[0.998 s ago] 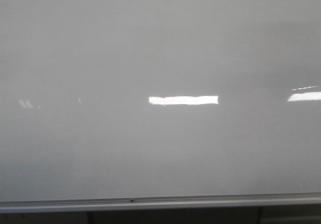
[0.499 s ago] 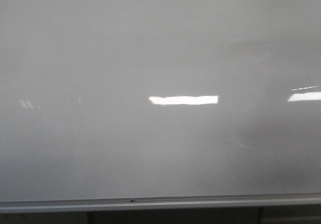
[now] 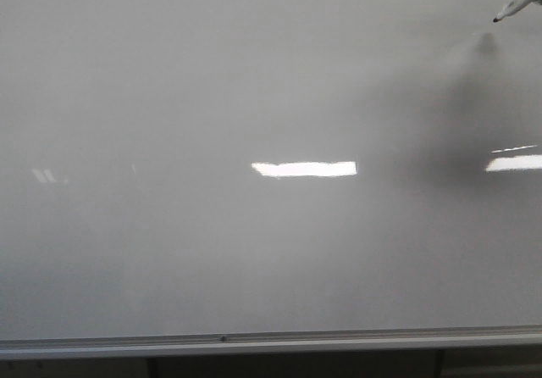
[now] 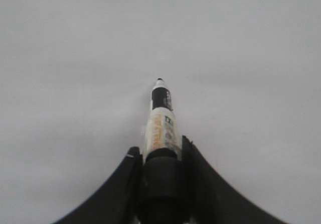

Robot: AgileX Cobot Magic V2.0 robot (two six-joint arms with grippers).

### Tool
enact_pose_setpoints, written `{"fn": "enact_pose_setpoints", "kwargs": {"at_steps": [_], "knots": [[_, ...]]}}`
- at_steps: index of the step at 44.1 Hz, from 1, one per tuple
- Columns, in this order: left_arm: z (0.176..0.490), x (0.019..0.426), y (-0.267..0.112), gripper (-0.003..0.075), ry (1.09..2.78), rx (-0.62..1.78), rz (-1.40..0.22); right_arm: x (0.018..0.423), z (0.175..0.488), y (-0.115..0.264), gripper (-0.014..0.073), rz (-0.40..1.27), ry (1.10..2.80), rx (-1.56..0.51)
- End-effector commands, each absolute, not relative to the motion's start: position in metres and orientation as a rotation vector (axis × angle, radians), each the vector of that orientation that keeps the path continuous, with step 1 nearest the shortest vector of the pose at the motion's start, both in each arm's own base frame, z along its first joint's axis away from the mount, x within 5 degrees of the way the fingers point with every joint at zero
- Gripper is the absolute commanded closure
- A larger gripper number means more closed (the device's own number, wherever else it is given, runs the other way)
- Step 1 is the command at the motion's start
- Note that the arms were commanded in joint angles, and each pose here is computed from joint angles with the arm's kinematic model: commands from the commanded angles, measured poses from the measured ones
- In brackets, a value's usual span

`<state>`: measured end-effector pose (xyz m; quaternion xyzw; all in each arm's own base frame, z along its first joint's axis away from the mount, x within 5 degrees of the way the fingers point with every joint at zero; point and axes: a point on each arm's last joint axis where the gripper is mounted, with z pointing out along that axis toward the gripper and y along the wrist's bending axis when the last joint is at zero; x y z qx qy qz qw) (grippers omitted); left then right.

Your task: Write number 1 on whiteboard

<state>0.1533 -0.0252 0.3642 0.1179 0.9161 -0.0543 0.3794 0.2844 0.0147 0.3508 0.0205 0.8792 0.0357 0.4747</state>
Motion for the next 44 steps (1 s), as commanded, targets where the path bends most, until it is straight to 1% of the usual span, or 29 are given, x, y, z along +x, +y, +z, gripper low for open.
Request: {"fn": "enact_pose_setpoints", "kwargs": {"at_steps": [1, 8, 15, 20, 27, 34, 39, 44], "knots": [[0.378, 0.154, -0.026, 0.0156, 2.244, 0.267, -0.152, 0.290, 0.379, 0.014, 0.0596, 0.094, 1.995, 0.052], [0.378, 0.154, -0.026, 0.0156, 2.244, 0.267, -0.152, 0.297, 0.379, 0.014, 0.0596, 0.095, 1.984, 0.051], [0.378, 0.154, -0.026, 0.0156, 2.244, 0.267, -0.152, 0.300, 0.368, 0.014, 0.0596, 0.090, 2.056, 0.052], [0.378, 0.154, -0.026, 0.0156, 2.243, 0.267, -0.152, 0.303, 0.354, 0.014, 0.0596, 0.083, 2.162, 0.055], [0.378, 0.154, -0.026, 0.0156, 2.243, 0.267, -0.152, 0.305, 0.329, 0.014, 0.0596, 0.070, 2.353, 0.059], [0.378, 0.154, -0.026, 0.0156, 2.243, 0.267, -0.152, 0.310, 0.306, 0.015, 0.0596, 0.051, 2.499, 0.037], [0.378, 0.154, -0.026, 0.0156, 2.243, 0.267, -0.152, 0.312, 0.302, 0.015, 0.0596, 0.048, 2.518, 0.031], [0.378, 0.154, -0.026, 0.0156, 2.243, 0.269, -0.151, 0.306, 0.312, 0.014, 0.0596, 0.050, 2.484, 0.030]]}}
